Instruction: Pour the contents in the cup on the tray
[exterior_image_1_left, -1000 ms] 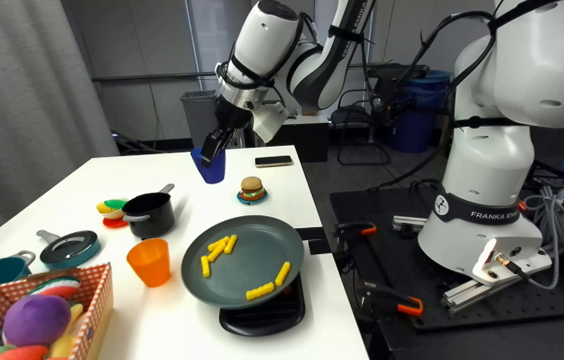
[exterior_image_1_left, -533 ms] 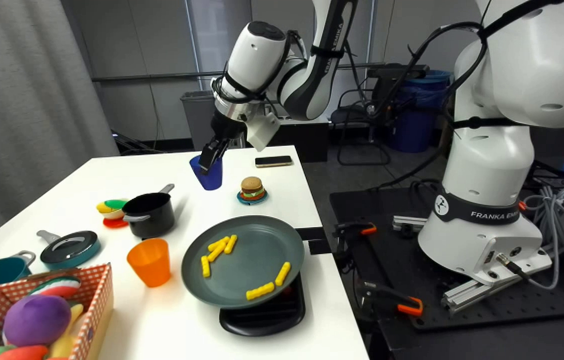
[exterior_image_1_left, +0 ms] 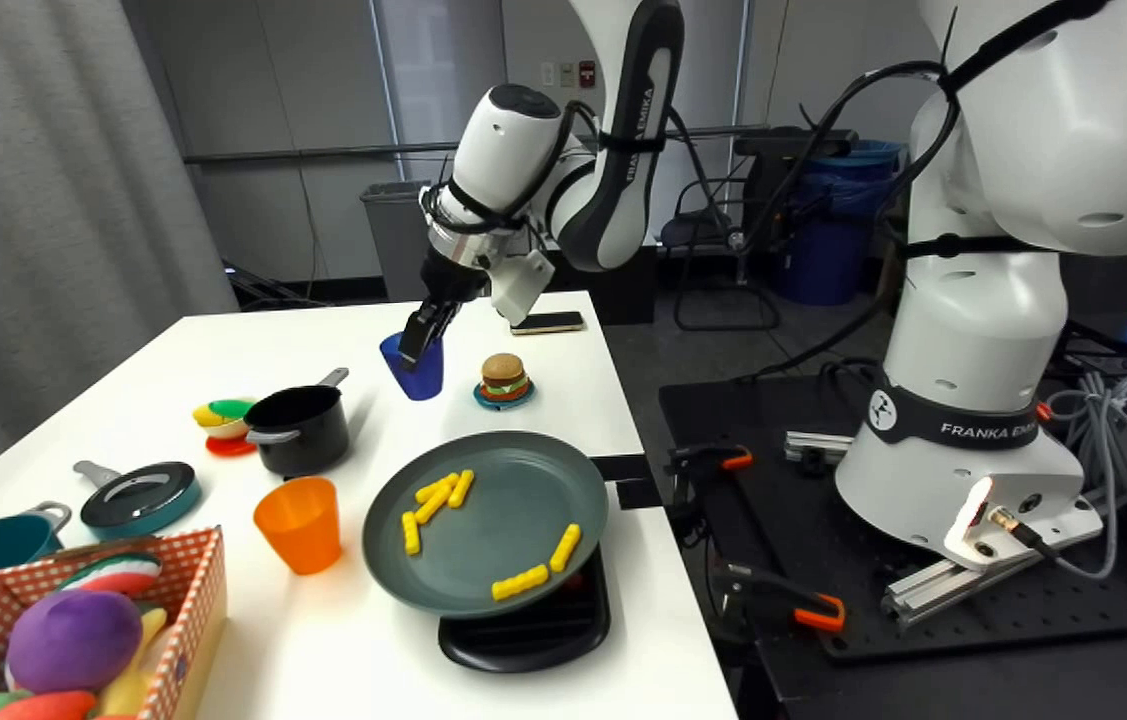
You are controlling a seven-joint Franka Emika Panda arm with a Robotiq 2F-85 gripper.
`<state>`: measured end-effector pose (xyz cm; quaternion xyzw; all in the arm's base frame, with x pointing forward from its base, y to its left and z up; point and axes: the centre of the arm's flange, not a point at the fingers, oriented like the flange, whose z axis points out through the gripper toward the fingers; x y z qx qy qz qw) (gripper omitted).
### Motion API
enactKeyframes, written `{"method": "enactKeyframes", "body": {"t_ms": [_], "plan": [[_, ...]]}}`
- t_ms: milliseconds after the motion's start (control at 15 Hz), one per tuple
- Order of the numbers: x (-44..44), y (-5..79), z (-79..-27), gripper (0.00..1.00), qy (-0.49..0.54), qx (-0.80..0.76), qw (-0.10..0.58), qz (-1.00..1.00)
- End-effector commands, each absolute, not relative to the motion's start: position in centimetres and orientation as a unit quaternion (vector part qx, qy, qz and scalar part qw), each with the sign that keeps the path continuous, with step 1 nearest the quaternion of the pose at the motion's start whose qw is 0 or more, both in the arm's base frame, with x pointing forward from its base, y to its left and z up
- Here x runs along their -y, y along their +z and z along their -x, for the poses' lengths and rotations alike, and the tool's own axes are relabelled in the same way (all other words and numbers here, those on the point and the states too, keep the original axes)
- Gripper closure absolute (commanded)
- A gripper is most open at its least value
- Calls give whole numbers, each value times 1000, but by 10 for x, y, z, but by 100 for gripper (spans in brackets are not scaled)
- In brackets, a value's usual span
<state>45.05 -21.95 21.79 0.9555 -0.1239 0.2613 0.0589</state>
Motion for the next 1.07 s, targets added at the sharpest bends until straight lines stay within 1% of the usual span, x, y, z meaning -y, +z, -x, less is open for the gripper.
{"method": "enactKeyframes", "body": {"t_ms": [0, 267, 800, 867, 933, 1000], "plan": [[213, 183, -450, 50, 276, 112, 45, -954], [208, 169, -451, 50, 276, 104, 32, -955], [198, 149, -455, 50, 273, 84, 36, -958], [197, 148, -454, 23, 272, 84, 36, -958], [195, 146, -454, 5, 272, 83, 35, -958], [193, 145, -454, 6, 271, 81, 34, -958]]}}
